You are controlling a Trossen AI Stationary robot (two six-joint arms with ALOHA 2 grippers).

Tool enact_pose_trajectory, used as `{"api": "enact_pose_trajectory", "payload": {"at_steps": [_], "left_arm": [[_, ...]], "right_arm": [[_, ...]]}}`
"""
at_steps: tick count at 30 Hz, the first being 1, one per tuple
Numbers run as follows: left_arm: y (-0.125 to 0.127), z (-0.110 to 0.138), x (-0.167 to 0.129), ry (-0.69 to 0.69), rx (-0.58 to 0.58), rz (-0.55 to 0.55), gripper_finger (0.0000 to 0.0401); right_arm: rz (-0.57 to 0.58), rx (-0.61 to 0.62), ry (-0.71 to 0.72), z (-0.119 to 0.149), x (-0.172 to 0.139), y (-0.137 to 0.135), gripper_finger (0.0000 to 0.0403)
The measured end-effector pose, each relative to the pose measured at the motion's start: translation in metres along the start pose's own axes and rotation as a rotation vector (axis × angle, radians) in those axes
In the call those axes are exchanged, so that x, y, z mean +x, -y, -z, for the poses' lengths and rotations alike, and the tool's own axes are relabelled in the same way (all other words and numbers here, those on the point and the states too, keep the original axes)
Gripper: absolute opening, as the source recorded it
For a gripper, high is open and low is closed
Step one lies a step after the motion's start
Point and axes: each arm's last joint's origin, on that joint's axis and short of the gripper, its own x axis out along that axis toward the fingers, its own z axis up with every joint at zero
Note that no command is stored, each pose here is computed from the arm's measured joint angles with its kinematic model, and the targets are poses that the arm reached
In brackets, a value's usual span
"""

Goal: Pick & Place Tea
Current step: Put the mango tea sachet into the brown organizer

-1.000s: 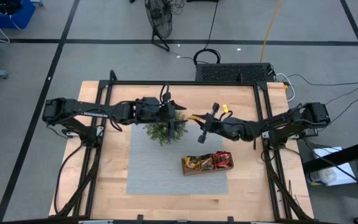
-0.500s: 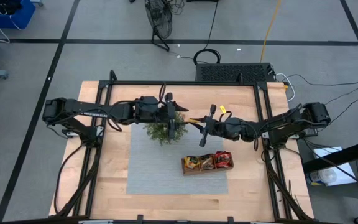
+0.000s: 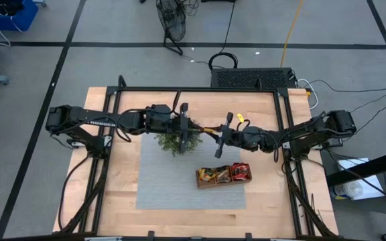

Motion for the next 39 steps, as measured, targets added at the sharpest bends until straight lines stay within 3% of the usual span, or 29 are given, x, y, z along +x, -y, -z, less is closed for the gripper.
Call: {"api": "enact_pose_trajectory", "payload": {"at_steps": [3,7,13,21,27,31,39], "left_arm": [[0.0,0.0,0.0,0.0,0.005,0.001,0.0012],[0.002,-0.001,-0.001,-0.013,0.024,-0.053,0.0004],[0.014,-0.016,-0.023,-0.064,0.077,-0.201,0.0003],[0.074,-0.012,-0.025,-0.162,-0.024,-0.035,0.0002],[0.141,0.005,-0.005,-0.197,-0.042,0.044,0.0001],[0.17,0.029,0.018,-0.225,-0.054,0.03,0.0001],[0.172,0.072,0.056,-0.285,-0.138,-0.092,0.0]], "right_arm": [[0.0,0.0,0.0,0.0,0.0,0.0,0.0013],[-0.007,0.005,-0.015,0.001,0.0,-0.002,0.0023],[-0.029,0.022,-0.093,0.009,-0.001,-0.004,0.0085],[-0.041,0.027,-0.166,0.014,-0.004,-0.004,0.0118],[-0.058,-0.003,-0.18,0.002,-0.017,0.0,0.0114],[-0.082,0.013,-0.13,-0.018,-0.036,0.004,0.0109],[-0.125,0.041,-0.007,-0.049,-0.066,0.009,0.0106]]}}
